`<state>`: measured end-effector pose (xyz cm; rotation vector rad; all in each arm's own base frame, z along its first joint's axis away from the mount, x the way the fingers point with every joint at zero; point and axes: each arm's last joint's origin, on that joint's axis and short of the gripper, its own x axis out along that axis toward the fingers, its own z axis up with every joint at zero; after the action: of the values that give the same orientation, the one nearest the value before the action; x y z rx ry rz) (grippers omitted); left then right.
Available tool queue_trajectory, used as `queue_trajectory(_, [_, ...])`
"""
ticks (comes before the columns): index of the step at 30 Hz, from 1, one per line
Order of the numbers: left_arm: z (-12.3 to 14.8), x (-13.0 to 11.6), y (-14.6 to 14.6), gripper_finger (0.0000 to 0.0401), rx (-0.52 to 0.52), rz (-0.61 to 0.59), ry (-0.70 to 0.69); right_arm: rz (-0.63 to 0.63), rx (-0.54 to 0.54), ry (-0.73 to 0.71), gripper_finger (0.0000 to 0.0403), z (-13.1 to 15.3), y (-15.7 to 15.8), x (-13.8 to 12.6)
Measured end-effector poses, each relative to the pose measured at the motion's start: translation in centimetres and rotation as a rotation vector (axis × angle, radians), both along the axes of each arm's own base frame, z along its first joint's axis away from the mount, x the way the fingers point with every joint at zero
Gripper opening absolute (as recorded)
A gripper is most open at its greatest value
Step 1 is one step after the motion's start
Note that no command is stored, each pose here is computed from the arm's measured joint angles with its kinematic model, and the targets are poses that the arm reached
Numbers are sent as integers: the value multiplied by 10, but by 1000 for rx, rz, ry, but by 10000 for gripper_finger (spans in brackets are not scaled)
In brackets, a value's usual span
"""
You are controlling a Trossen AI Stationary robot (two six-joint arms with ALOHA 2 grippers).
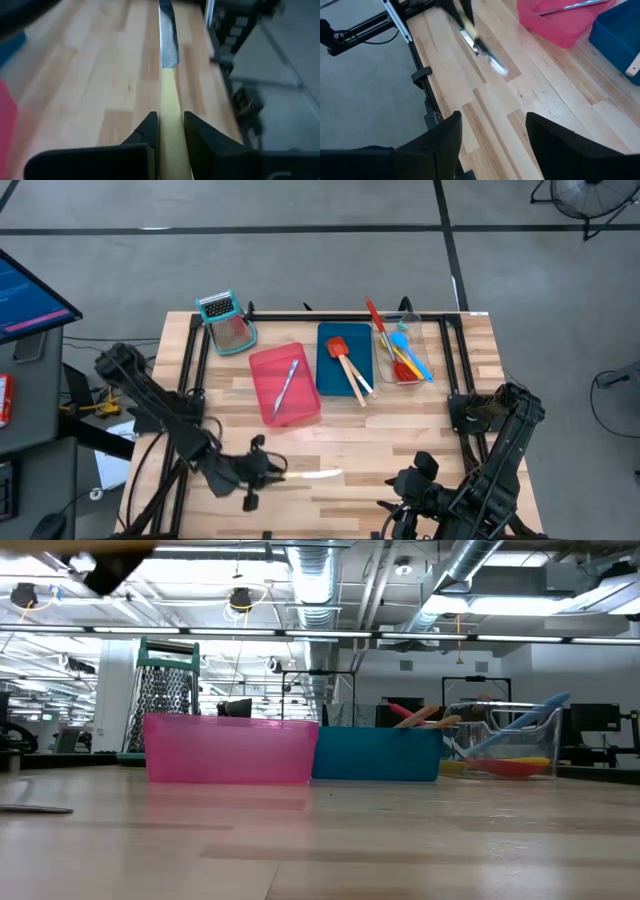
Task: Pick & Place Kitchen Items
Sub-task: Put the yellow table knife into the red bin
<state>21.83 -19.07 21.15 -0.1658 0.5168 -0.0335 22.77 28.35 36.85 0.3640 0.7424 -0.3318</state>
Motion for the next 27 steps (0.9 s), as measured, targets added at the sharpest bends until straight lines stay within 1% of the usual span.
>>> queue_trajectory(3, [27,-5,14,44,-80,35,-72,0,0,0,216,0,0,0])
queue_trajectory(7, [66,-18,36,45,-279,106,-180,1,-5,-4,216,0,0,0])
queue_trajectory(12, [113,-48,66,46,-503,128,-339,-8,-18,-22,216,1,0,0])
queue_trajectory(15, [135,-68,82,46,-606,116,-432,-12,-25,-31,216,1,-1,0])
queue_trajectory(17, [148,-80,91,46,-680,94,-500,-14,-27,-35,216,1,-1,0])
queue_trajectory(20, [166,-95,102,46,-794,13,-592,-14,-27,-35,216,1,-1,0])
queue_trajectory(23, [179,-105,109,46,-869,-54,-690,-13,-28,-34,216,1,-1,0])
queue_trajectory(27, [194,-114,113,46,-972,-176,-804,2,-44,-31,216,1,-1,0])
